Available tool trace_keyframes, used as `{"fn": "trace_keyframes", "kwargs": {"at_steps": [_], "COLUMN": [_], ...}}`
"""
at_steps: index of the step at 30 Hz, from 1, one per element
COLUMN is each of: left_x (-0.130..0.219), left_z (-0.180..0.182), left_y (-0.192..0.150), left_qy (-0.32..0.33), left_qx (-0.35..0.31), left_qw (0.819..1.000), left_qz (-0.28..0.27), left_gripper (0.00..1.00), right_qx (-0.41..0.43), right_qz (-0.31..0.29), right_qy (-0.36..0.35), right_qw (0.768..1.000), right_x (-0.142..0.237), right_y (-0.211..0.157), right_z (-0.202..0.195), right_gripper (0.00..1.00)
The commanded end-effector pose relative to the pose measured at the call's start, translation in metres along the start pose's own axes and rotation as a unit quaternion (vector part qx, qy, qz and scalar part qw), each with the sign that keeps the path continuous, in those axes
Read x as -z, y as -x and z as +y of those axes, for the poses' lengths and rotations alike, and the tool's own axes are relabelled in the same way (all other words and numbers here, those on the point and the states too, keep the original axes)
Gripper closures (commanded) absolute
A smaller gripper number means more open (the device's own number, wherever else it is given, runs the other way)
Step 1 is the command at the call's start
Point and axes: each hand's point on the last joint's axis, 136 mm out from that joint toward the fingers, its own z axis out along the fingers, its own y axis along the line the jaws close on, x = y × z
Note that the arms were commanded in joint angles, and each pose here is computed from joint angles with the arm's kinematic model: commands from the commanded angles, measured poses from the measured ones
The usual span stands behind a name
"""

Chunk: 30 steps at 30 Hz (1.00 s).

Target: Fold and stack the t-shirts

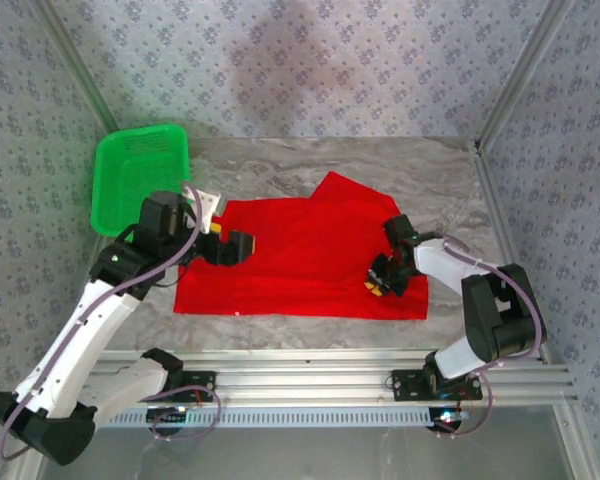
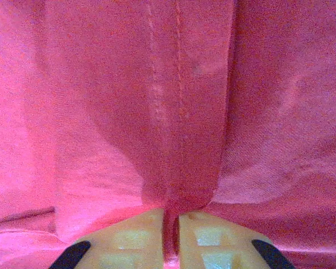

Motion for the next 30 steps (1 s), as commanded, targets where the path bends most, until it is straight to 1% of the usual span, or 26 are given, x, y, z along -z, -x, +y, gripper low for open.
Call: {"fn": "trace_keyframes", "kwargs": {"at_steps": [1, 3, 8, 14, 23, 30], "left_x": [0.001, -0.001, -0.006, -0.015, -0.024, -0.026], "left_z": [-0.002, -0.003, 0.001, 0.005, 0.011, 0.016], "left_y": [-0.012, -0.017, -0.032, -0.049, -0.069, -0.082], "left_qy": [0.000, 0.001, 0.005, 0.011, 0.017, 0.026], "left_qx": [-0.012, -0.011, -0.002, 0.008, 0.028, 0.041], "left_qw": [1.000, 1.000, 1.000, 0.999, 0.997, 0.996], "left_qz": [0.014, 0.019, 0.031, 0.050, 0.068, 0.076], "left_gripper": [0.06, 0.06, 0.06, 0.05, 0.05, 0.05], "right_qx": [0.009, 0.015, 0.023, 0.053, 0.082, 0.109], "right_qz": [-0.017, -0.020, -0.024, -0.026, -0.002, 0.005], "right_qy": [-0.002, 0.000, 0.009, 0.023, 0.015, 0.015], "right_qw": [1.000, 1.000, 0.999, 0.998, 0.996, 0.994], "right_x": [0.007, 0.010, 0.013, 0.015, 0.002, -0.009], "right_y": [0.006, 0.007, 0.012, 0.028, 0.044, 0.053], "right_z": [0.007, 0.010, 0.020, 0.050, 0.078, 0.101], "right_gripper": [0.87, 0.87, 0.94, 0.99, 1.00, 1.00]}}
